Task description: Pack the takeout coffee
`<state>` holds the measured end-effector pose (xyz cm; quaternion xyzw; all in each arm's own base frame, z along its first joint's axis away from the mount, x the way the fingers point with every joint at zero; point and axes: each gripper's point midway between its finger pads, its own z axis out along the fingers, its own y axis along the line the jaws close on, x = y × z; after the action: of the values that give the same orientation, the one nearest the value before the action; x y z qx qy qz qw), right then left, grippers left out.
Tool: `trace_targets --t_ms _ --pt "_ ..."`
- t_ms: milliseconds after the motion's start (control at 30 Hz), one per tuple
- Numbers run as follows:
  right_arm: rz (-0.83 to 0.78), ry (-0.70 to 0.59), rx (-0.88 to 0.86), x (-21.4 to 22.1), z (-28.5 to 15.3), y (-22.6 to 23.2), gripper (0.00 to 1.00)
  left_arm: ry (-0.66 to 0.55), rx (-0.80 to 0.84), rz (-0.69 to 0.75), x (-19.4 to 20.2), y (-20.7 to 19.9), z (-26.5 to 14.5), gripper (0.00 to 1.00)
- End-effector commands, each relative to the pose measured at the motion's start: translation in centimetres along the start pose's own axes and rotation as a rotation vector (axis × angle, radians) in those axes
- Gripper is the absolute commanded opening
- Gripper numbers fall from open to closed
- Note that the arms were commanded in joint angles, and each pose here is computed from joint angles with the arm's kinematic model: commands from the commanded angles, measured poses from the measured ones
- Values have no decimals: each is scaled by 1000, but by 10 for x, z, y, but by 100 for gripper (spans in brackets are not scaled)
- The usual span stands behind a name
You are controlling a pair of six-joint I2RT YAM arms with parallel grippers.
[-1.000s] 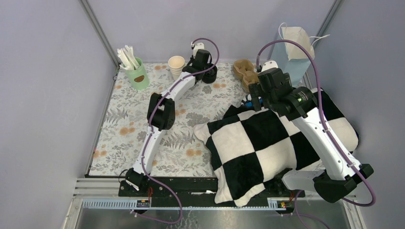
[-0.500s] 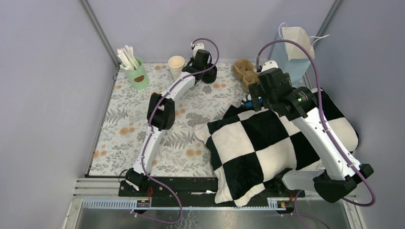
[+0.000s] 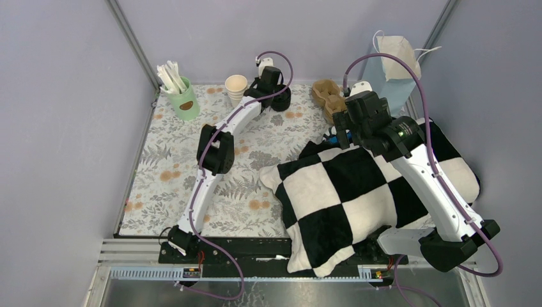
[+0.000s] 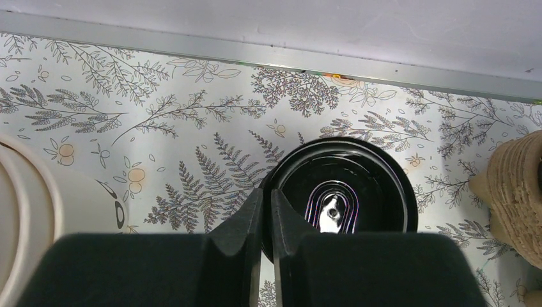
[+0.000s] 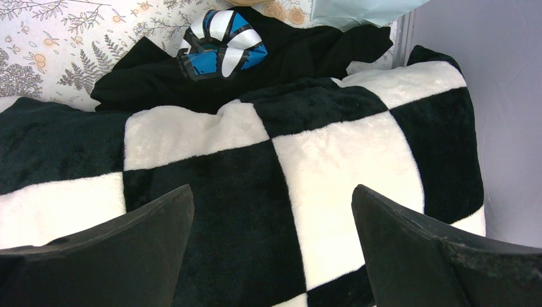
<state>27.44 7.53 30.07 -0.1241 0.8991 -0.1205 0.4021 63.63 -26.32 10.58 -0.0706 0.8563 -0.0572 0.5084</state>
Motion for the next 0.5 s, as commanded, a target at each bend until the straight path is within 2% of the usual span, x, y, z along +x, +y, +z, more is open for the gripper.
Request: trace_targets --t_ms 0,300,467 --pt "26 -32 4 -7 -4 -4 100 -126 45 -59 -66 -12 -27 11" --pt "27 -33 4 -6 -4 -4 100 -127 50 -74 -72 -12 -35 14" --pt "30 -30 3 -5 -4 -4 100 -76 50 -107 -58 -2 -25 29"
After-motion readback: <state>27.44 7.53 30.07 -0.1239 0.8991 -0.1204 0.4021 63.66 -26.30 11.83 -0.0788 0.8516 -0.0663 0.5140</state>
